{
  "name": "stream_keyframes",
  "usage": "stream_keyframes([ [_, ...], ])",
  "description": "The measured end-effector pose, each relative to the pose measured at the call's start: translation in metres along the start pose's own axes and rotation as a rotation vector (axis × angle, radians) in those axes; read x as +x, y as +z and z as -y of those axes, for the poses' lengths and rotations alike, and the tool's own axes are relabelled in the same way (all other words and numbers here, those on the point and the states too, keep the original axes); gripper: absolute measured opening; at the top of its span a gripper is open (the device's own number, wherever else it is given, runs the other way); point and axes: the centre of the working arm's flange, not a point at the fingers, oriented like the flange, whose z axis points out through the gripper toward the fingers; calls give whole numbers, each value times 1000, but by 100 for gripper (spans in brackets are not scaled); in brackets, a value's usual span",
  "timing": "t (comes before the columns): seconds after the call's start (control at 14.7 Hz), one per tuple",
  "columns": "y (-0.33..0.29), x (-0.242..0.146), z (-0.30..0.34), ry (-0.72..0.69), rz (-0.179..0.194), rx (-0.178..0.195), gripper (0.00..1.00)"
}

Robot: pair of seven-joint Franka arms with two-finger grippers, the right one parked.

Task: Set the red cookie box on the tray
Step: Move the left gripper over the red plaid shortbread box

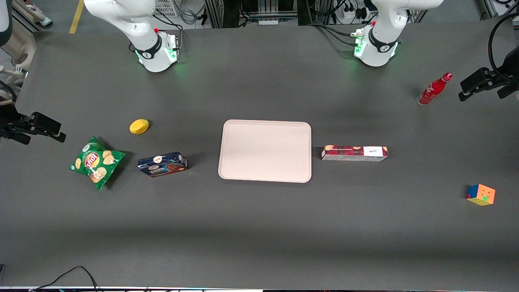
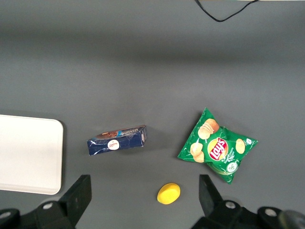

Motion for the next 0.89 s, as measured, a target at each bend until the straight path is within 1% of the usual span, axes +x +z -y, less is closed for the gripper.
stream_keyframes([
  [0.27,2,1,0,2,5,1,100],
  [0.61,22,12,-10,20,42,5,100],
  [0.75,31,16,-23,70,60,8,100],
  [0.89,43,22,-36,166,74,10,100],
])
